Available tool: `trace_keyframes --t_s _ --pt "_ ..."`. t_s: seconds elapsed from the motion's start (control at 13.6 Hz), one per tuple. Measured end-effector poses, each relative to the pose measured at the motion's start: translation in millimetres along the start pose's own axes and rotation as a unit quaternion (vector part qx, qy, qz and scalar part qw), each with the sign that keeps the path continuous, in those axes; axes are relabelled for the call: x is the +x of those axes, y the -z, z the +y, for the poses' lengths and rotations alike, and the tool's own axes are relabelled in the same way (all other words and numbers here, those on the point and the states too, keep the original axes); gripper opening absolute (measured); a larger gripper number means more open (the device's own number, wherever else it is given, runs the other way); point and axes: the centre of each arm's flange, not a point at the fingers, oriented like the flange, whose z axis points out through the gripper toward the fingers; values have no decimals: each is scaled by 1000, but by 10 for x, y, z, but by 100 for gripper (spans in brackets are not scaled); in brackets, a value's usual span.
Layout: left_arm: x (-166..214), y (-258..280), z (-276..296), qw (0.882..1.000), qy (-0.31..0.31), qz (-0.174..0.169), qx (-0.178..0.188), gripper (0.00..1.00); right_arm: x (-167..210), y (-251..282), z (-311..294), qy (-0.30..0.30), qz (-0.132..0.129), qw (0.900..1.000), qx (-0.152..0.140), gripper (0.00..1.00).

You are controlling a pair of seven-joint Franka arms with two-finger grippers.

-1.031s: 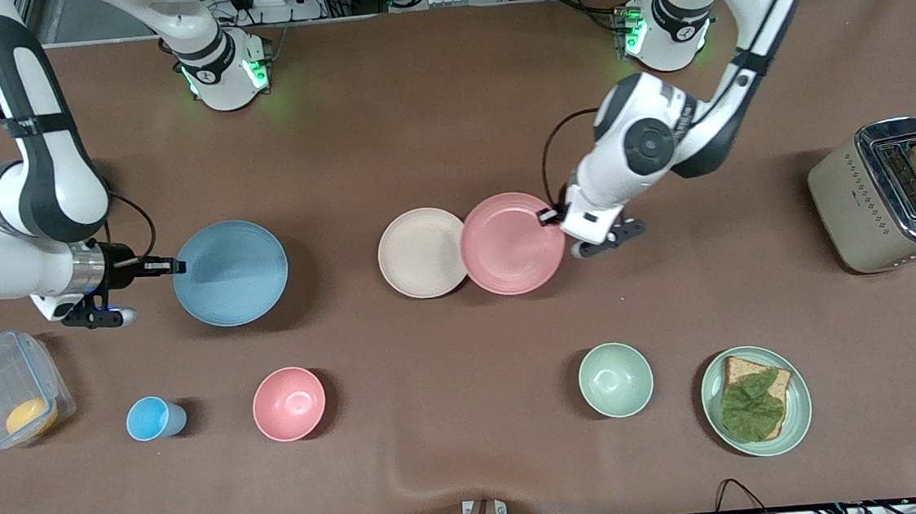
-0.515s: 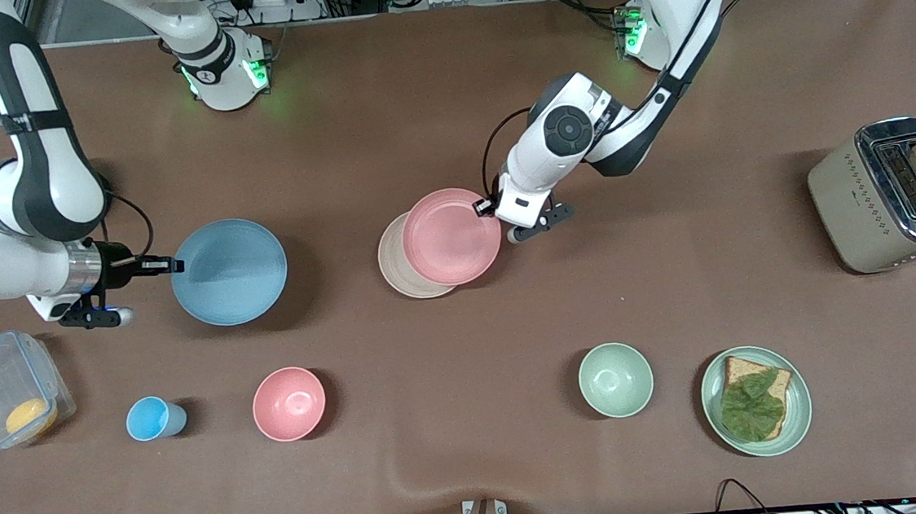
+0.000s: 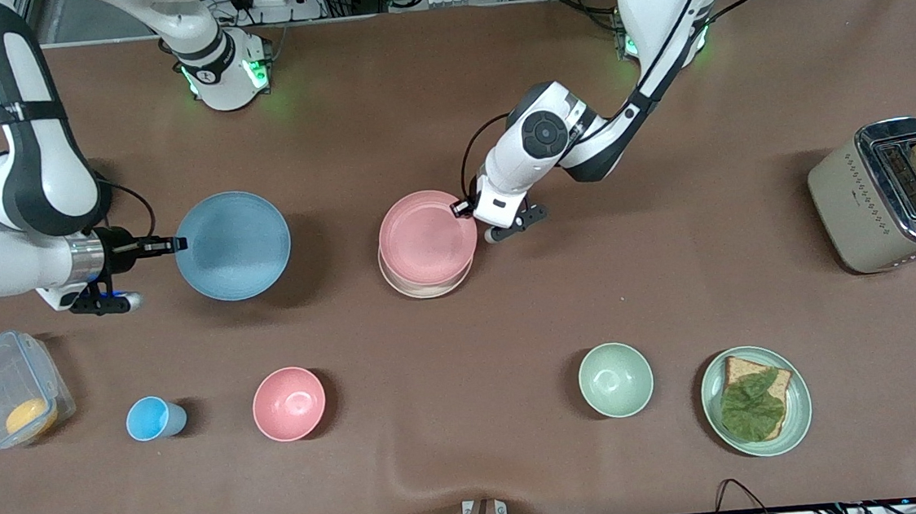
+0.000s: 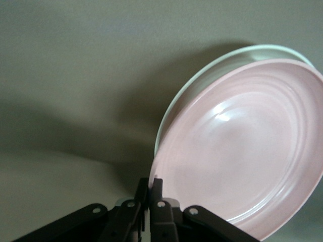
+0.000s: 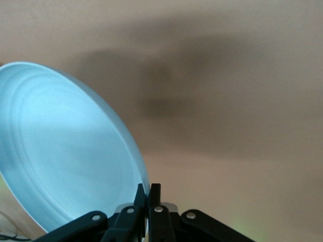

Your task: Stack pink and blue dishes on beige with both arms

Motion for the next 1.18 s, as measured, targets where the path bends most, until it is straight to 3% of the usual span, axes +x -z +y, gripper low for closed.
trace_keyframes --t_s 0.15,0.37,0.74,0.96,1.18 --pt "58 -53 27 1000 4 -3 -2 5 -19 -51 -130 9 -12 1000 -1 4" --pt "80 -115 49 1000 5 -5 -2 5 -39 -127 -353 12 -24 999 21 4" --pt "104 -215 68 1000 3 1 4 6 -105 -368 -1086 -25 -38 999 6 4" --pt "170 -114 149 1000 4 9 -9 38 -123 -542 -1281 -34 -35 999 13 4" --pt "414 486 308 999 -2 47 -24 70 -121 -697 -1397 -43 -22 999 19 4"
